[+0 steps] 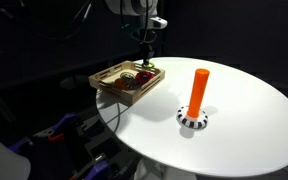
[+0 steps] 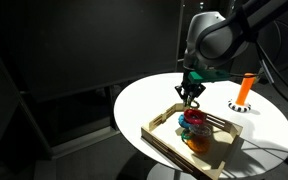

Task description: Move the light green ring from the tray to the table

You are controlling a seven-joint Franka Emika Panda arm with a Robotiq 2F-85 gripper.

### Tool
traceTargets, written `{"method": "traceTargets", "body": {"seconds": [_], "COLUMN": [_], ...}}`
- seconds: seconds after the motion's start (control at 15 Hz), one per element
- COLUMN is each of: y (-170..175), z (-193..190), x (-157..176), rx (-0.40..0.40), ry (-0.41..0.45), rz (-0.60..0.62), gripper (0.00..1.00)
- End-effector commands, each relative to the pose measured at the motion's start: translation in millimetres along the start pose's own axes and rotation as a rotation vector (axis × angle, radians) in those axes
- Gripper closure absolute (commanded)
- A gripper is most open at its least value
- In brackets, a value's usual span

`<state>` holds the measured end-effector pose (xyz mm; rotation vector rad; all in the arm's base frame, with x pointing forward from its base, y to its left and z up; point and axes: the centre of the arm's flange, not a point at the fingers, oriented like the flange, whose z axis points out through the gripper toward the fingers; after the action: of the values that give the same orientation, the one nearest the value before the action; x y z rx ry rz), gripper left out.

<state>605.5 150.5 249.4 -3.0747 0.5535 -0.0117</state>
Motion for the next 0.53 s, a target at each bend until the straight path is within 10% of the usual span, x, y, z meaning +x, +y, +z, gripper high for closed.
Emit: {"method": "traceTargets", "body": {"seconds": [0.0, 0.47], "y": [27, 93], "z": [-14, -4], "x": [5, 26], "rx": [-0.017, -0.063], "ry": [0.01, 0.0], "rz": [0.066, 0.194], "gripper": [0.93, 0.93]}}
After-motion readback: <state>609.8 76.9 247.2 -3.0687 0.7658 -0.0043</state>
